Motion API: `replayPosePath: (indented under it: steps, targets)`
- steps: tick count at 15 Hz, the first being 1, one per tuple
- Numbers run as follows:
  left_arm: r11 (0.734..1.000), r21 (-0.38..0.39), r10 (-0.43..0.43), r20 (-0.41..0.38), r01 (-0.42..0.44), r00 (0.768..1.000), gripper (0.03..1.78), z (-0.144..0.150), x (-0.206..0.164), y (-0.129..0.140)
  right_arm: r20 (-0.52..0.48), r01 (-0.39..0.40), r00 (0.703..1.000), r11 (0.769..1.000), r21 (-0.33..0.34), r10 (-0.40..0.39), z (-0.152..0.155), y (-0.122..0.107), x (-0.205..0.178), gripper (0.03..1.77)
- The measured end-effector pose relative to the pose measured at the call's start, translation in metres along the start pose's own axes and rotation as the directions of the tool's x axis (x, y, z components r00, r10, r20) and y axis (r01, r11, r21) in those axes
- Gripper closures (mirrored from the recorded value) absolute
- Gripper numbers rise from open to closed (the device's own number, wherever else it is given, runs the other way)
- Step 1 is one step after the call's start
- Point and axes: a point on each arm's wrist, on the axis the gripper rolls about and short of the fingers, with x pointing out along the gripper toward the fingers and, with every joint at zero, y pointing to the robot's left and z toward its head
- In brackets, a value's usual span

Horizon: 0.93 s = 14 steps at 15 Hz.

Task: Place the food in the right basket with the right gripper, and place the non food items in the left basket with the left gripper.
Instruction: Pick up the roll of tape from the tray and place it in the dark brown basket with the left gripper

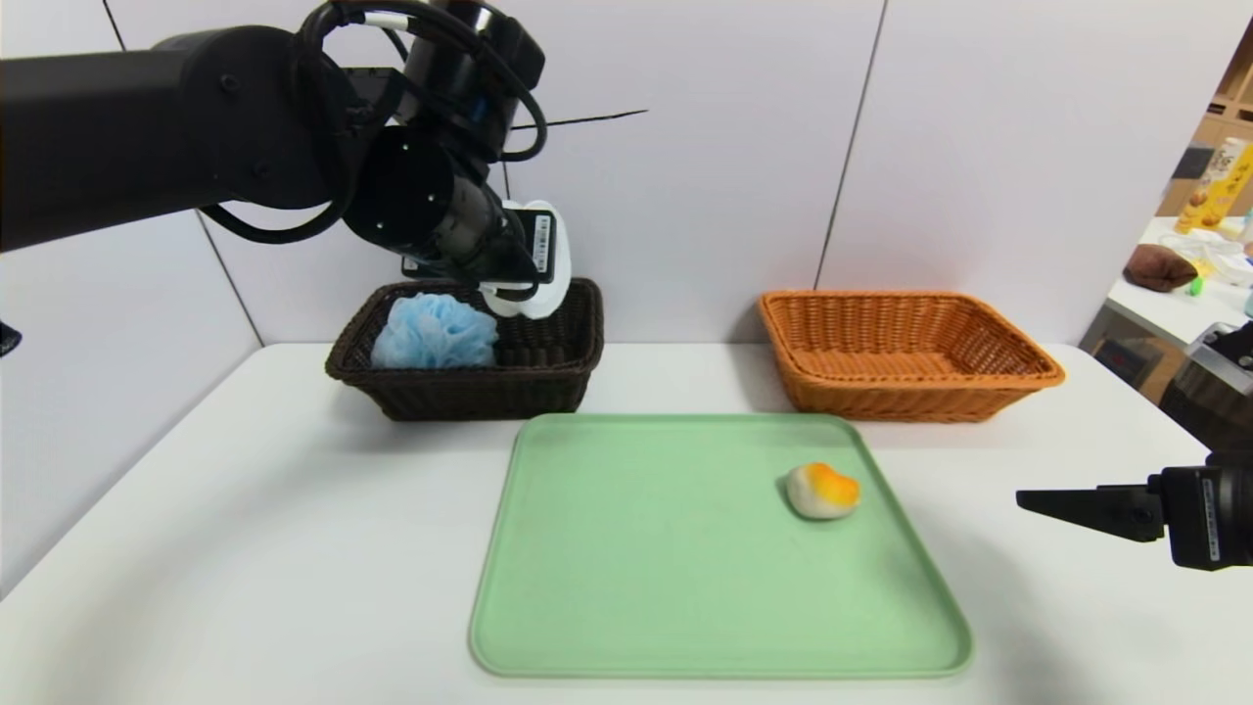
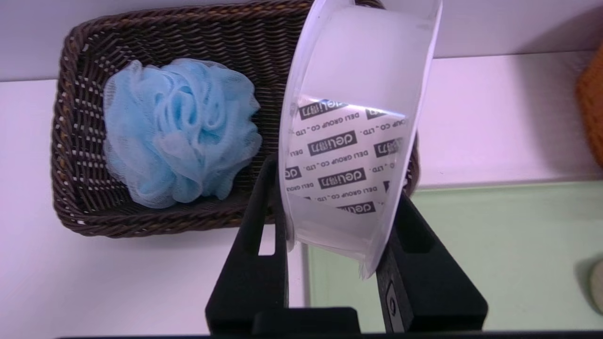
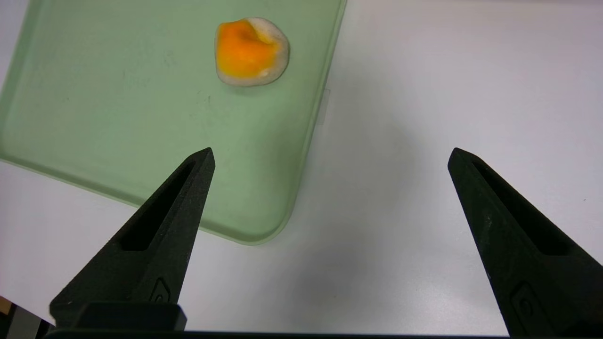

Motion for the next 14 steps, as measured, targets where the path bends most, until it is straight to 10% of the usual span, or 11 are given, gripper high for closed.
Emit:
replayPosePath:
  steps: [14]
  targets:
    - [0.995,-0.005,0.102,-0.092,-0.103,0.99,1.3,-0.024,0.086,0.015,0.01,0.001,1.0,1.0,-0.004,-0.001,0.002,0.0,-0.001,0.09]
